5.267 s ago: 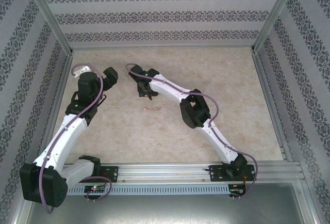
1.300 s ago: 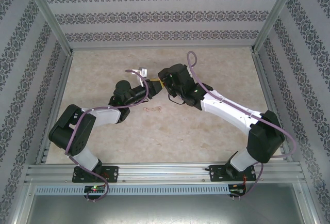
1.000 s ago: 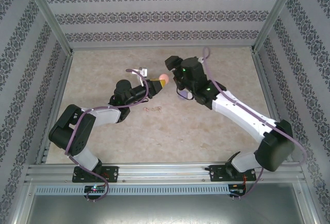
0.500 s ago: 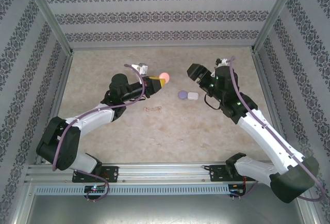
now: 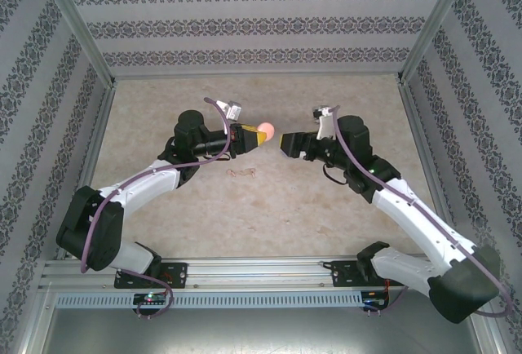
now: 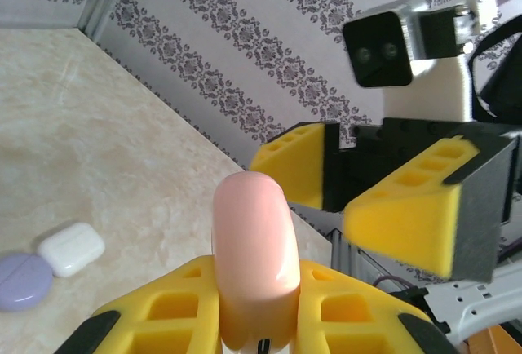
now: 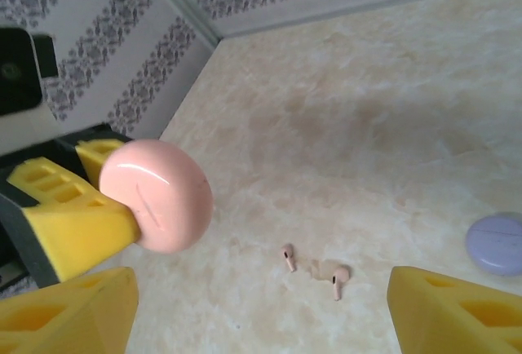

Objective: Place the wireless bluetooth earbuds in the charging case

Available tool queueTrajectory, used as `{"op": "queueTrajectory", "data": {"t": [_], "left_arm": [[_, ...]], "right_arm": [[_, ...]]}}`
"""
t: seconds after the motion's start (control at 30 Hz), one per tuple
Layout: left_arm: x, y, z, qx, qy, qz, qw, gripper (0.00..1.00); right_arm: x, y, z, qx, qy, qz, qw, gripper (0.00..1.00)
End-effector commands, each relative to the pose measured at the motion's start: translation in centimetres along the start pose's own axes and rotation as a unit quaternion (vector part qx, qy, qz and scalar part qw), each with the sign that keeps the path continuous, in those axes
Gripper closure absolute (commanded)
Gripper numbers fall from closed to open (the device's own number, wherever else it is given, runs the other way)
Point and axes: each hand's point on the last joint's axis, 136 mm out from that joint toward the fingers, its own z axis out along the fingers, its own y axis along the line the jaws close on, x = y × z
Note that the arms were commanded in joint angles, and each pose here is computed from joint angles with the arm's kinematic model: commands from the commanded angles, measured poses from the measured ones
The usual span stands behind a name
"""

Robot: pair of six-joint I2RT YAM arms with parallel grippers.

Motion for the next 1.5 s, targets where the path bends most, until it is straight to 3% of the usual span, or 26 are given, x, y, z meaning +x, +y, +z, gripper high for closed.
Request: {"op": "queueTrajectory", "data": {"t": [0.0,0.57,1.03,1.17,1.47], "left_arm": [[-0.7,-1.7,0.0,0.029,0.003,0.018,0.999,1.00],[-0.7,-2.4,-0.1,0.039,0.005,0.022,0.999,1.00],[-1.6,-4.7,-1.0,0.063,-0.007,0.036,0.997,1.00],[-1.5,-4.6,-1.0,0.061,-0.006,0.038,0.997,1.00],[-1.5,-5.0,-0.7,0.078,0.001,0.038,0.996,1.00]], "right_arm": [[-1.0,2.4,0.7,-0.046,-0.002,-0.043,0.998,0.21],[-1.9,2.0,3.0,-0.038,0.000,-0.037,0.999,0.24],[-1.1,-4.8,4.0,0.035,-0.003,0.029,0.999,0.33],[-0.9,-3.8,2.9,0.012,-0.005,0.032,0.999,0.33],[-0.7,1.9,-0.4,-0.111,-0.002,-0.005,0.994,0.34]]}}
